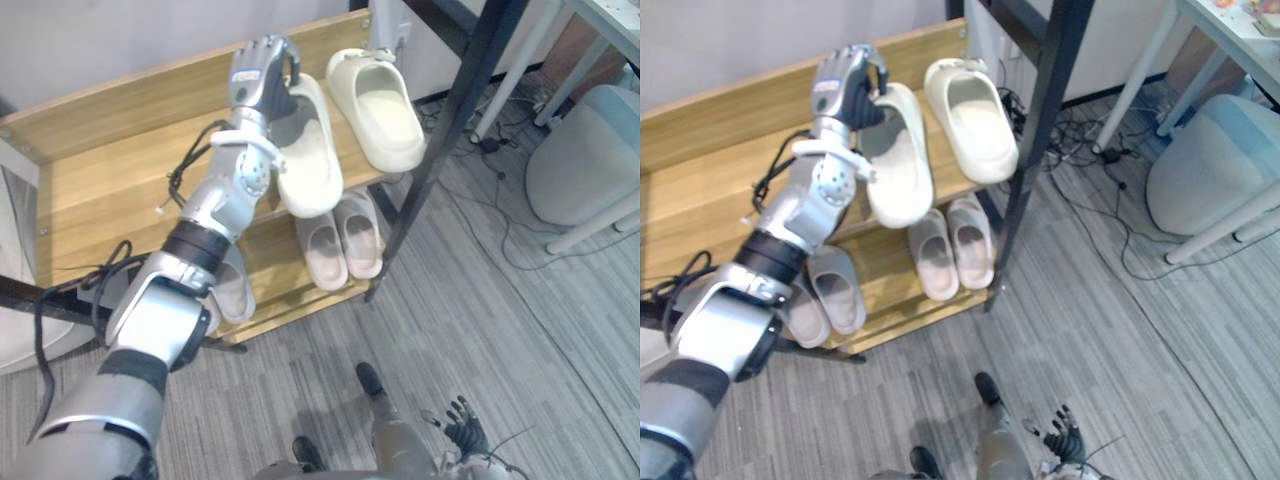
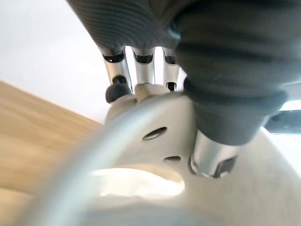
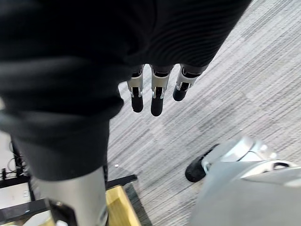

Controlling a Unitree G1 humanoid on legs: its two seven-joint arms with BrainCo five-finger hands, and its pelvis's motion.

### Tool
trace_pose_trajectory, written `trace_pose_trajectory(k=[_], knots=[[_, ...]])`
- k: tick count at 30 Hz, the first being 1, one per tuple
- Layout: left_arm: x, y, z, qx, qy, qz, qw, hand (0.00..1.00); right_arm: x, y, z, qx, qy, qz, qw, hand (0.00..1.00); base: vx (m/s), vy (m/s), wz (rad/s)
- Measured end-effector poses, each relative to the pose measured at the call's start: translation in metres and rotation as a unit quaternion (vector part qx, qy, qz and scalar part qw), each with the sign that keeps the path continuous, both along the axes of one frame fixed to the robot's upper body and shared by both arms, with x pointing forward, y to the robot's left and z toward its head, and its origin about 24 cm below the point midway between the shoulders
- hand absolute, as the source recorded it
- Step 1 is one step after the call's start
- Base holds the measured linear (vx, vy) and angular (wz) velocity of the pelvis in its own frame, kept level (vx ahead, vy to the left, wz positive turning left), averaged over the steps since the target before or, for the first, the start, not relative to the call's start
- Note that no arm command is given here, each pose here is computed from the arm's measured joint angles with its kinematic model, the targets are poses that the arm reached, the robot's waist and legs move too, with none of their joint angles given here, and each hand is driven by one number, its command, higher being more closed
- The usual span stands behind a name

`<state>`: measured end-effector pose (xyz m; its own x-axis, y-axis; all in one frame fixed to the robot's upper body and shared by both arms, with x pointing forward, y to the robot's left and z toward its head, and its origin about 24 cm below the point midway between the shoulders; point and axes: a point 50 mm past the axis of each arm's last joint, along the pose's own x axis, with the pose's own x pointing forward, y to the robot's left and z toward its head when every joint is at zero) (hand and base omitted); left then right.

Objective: Organize the slippers on the shoe rack

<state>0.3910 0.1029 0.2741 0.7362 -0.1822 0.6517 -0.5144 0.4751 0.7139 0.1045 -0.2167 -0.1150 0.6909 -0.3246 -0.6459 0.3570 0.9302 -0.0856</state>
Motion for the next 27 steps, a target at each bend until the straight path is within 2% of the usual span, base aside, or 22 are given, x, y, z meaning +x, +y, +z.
trace_pose_trajectory(k=[15,22,27], knots=[[-0.001,-0.024,-0.003,-0.049,0.022,-0.045,0.998,0.00,-0.004,0.003,0.002,-0.002,-0.002,-0.012,1.000,0.00,0.01,-0.024,0.05],[-0.001,-0.021,-0.001,-0.091,0.033,-0.061,0.993,0.00,-0.008,0.004,-0.003,0.003,0.010,-0.013,1.000,0.00,0.00,-0.013,0.13],[-0.002,-0.011,0.003,-0.145,0.025,-0.064,0.987,0.00,-0.018,0.003,-0.011,0.006,0.040,-0.014,0.999,0.00,0.00,-0.013,0.23]])
